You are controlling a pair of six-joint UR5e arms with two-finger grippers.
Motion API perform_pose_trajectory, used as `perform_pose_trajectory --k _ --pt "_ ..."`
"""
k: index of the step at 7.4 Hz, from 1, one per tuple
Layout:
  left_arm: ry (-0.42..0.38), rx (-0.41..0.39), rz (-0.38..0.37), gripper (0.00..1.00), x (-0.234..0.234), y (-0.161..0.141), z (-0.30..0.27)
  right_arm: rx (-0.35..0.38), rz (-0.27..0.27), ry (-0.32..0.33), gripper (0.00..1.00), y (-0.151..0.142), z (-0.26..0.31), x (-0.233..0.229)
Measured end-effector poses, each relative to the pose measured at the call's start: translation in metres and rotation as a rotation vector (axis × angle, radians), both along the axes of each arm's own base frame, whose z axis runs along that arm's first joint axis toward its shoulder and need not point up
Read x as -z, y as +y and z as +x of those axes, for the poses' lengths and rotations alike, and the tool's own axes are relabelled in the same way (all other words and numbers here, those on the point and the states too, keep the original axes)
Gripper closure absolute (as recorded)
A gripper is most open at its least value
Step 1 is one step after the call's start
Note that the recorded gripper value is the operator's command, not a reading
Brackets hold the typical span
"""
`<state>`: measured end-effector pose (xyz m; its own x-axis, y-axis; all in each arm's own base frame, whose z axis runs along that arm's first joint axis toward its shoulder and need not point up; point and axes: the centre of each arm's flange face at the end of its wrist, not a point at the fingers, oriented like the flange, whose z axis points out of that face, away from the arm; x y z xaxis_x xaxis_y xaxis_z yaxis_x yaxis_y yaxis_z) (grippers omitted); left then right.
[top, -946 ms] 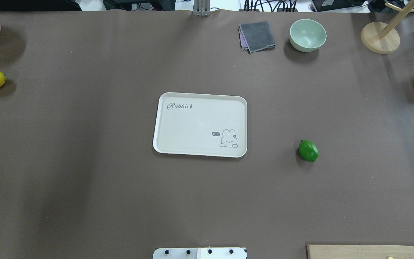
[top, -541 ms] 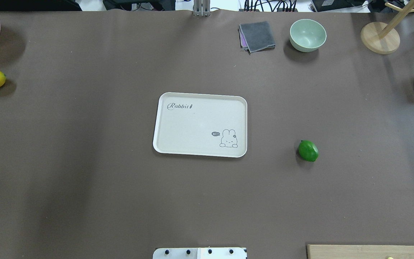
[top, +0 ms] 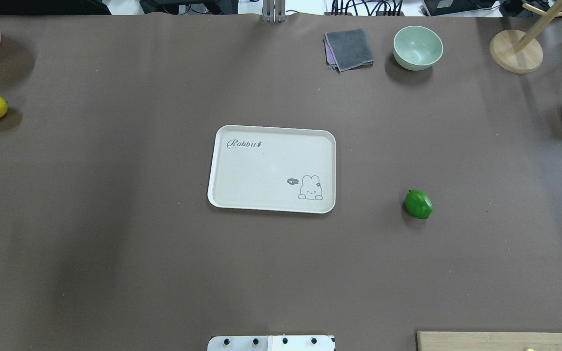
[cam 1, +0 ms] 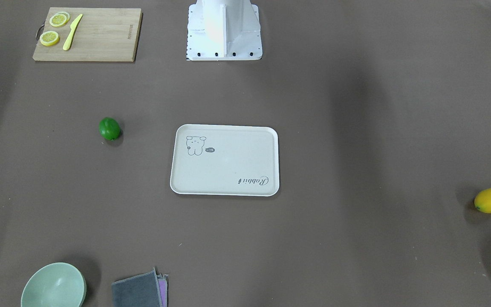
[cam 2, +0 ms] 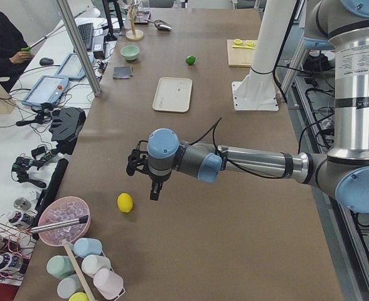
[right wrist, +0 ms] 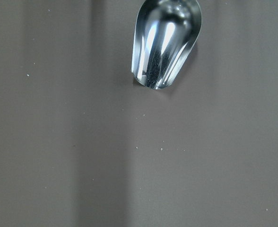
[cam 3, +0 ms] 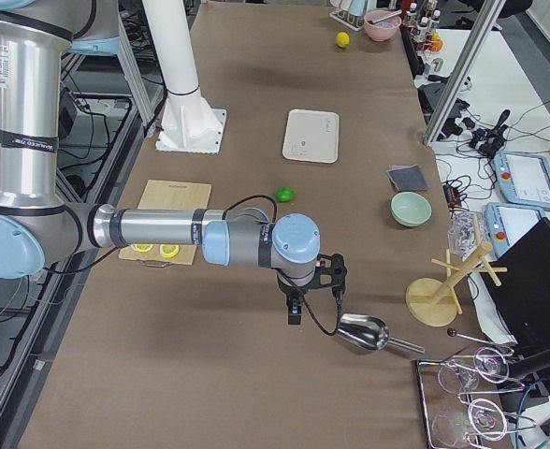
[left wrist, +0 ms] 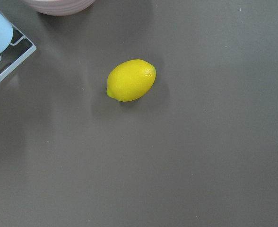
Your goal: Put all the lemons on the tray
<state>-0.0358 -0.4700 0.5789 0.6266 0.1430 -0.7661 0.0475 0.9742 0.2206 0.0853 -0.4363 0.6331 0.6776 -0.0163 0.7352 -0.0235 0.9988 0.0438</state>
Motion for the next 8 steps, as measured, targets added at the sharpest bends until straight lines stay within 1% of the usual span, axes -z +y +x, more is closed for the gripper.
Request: perform_pose_trajectory --k 2,4,8 --pt "-0.011 -0.001 0.005 0.02 -0.0018 -0.0005 -0.0009 0.003 0.001 0.019 0.0 0.0001 0.0013 -0.002" --pt "-0.006 -0.002 0.003 0.02 -0.0036 0.0039 -0.0014 -0.002 0.0 0.044 0.0 -0.0004 0.0031 -0.0013" --pt "-0.003 0.002 0.039 0.02 -0.0003 0.0063 -0.0027 0.004 0.015 0.052 0.0 0.0012 0.0024 0.0044"
